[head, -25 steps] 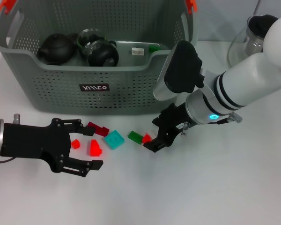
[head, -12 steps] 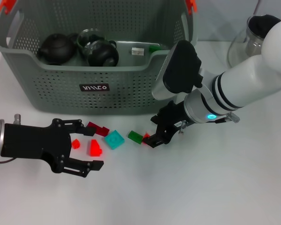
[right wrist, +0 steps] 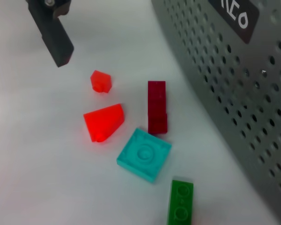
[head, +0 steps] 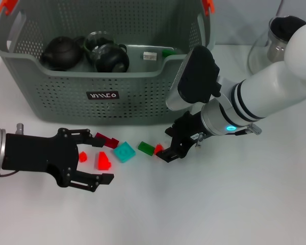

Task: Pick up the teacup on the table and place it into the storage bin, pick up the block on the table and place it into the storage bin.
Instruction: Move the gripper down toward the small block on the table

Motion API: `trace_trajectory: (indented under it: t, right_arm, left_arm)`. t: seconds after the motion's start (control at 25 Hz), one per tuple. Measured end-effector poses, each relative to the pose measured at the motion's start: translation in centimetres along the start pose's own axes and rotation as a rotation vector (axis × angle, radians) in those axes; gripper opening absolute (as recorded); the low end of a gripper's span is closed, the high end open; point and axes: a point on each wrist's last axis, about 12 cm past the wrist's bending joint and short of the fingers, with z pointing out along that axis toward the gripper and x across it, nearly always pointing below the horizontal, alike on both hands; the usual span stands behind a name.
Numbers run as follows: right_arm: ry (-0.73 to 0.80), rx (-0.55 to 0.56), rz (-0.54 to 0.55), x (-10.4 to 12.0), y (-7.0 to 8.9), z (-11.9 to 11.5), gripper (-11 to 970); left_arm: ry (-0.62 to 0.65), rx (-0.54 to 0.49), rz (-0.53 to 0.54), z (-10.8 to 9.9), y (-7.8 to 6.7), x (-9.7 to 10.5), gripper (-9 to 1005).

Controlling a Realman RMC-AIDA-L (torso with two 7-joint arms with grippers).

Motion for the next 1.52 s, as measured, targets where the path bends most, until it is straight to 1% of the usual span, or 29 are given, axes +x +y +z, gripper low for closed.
trace_trajectory:
  t: [0.4,0.6,0.84,1.28,1.52]
  right_arm:
    - [0.002,0.000,0.002,0.09,-0.02,0.03,694]
    - [0.006,-0.002,0.004,0.21,0.04,0.13,508]
    - [0.006,-0.002,0.005,0.17,0.06,0.14,493]
    - [0.008,-0.003,0.012,0.30,0.08,0.17,404]
    - [0.009,-0.010,0.017,0.36,0.15,0.15,277]
  left_arm:
    - [0.000,0.001,0.004,0.08,0.18,-0.27,903]
    - [0.000,0.001,0.007,0.06,0.24,-0.35,903]
    - [0.000,0.001,0.007,0.05,0.26,-0.36,903]
    - [0.000,0.001,0.006,0.09,0.25,-0.32,903]
    - [0.000,0.001,0.007,0.09,0.25,-0.31,903]
